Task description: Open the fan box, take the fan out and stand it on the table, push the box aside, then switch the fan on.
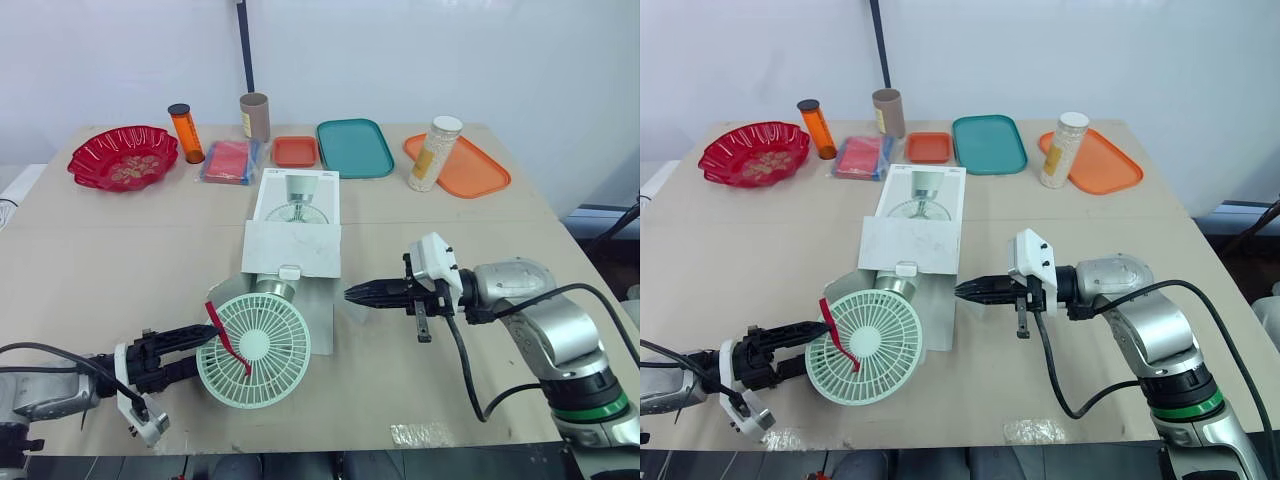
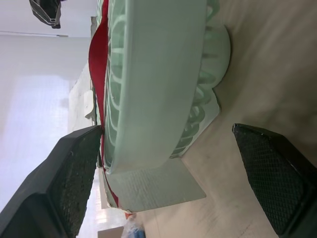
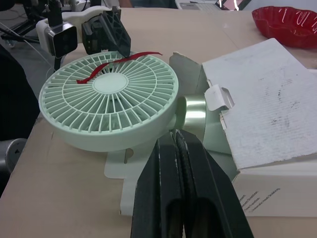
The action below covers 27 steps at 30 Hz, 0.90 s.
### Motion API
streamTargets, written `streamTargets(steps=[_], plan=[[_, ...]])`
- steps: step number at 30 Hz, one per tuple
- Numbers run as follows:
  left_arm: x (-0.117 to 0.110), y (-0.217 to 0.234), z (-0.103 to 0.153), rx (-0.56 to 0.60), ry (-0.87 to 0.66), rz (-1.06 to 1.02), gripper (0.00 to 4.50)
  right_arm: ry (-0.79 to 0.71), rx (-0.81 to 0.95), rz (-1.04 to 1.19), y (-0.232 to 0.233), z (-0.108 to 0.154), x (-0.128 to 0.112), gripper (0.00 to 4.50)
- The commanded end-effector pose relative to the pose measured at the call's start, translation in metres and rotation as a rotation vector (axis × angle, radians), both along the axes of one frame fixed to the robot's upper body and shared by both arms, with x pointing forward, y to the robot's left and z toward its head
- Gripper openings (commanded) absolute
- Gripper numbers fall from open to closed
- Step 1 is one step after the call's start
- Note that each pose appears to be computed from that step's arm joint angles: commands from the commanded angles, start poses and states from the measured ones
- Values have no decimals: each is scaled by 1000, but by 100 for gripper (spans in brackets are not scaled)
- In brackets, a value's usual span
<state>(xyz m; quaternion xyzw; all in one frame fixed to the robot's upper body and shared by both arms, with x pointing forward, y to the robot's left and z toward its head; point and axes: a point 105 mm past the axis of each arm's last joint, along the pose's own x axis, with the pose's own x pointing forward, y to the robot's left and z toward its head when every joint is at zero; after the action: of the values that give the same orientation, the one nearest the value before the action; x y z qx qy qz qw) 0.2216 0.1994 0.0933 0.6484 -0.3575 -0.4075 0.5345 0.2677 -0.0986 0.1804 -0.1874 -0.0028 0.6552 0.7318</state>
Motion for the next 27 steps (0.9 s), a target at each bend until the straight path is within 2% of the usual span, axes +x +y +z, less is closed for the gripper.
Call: streamTargets(steps=[1,16,27], plan=[[3,-1,2,-9,-93,-19,448,-53,-4,-5,-1,10,-3,0],[9,-16,-3,-44,-286,-150,448,-64,-9,-16,-1,10,-2,0],[11,-27,12,-88,-303,-164,448,-69,-20,-28,-3,8,-1,0]])
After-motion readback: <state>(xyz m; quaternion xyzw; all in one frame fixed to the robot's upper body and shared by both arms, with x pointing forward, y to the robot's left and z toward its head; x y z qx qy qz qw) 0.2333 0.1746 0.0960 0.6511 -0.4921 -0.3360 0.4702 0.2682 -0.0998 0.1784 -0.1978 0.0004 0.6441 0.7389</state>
